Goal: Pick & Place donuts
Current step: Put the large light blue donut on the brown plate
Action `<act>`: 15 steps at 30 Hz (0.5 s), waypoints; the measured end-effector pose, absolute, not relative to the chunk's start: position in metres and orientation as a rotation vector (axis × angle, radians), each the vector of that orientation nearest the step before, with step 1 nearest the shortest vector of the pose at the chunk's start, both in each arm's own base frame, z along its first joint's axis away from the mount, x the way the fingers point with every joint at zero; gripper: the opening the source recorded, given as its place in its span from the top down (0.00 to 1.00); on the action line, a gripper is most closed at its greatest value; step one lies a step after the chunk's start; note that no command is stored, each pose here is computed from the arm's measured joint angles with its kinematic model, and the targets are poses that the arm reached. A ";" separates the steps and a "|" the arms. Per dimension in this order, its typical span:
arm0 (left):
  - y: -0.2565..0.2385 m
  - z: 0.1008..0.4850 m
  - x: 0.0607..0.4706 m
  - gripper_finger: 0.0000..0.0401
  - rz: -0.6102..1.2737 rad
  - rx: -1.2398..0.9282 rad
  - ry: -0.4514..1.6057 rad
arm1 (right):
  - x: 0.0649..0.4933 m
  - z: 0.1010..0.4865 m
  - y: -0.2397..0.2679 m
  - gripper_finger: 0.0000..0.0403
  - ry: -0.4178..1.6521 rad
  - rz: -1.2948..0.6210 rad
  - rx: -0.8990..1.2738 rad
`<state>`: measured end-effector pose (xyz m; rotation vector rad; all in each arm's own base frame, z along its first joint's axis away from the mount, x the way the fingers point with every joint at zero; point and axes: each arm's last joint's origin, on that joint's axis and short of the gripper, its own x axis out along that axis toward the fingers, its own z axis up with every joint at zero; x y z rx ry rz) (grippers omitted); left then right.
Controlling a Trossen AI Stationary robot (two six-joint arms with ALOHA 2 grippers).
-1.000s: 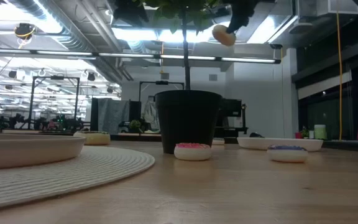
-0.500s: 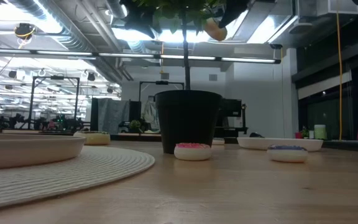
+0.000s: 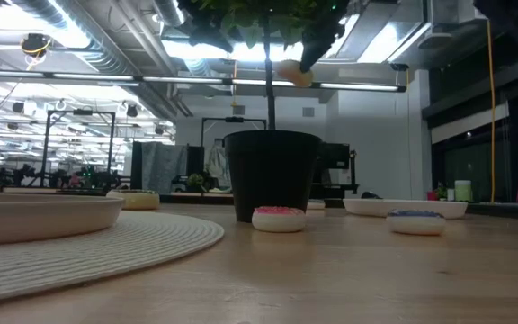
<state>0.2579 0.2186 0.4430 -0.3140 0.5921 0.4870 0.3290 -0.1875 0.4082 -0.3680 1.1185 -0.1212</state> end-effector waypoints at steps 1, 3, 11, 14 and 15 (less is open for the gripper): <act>0.219 0.443 0.258 0.49 0.485 -0.321 0.589 | 0.332 0.405 -0.188 0.95 1.131 -0.122 -0.384; 0.222 0.442 0.260 0.49 0.477 -0.349 0.568 | 0.337 0.401 -0.189 0.95 1.159 -0.127 -0.430; 0.240 0.442 0.269 0.49 0.408 -0.526 0.420 | 0.342 0.403 -0.191 0.95 1.153 -0.176 -0.535; 0.246 0.440 0.270 0.49 0.426 -0.561 0.402 | 0.341 0.407 -0.191 0.95 1.142 -0.201 -0.552; 0.248 0.439 0.269 0.49 0.433 -0.576 0.400 | 0.341 0.409 -0.191 0.95 1.136 -0.205 -0.554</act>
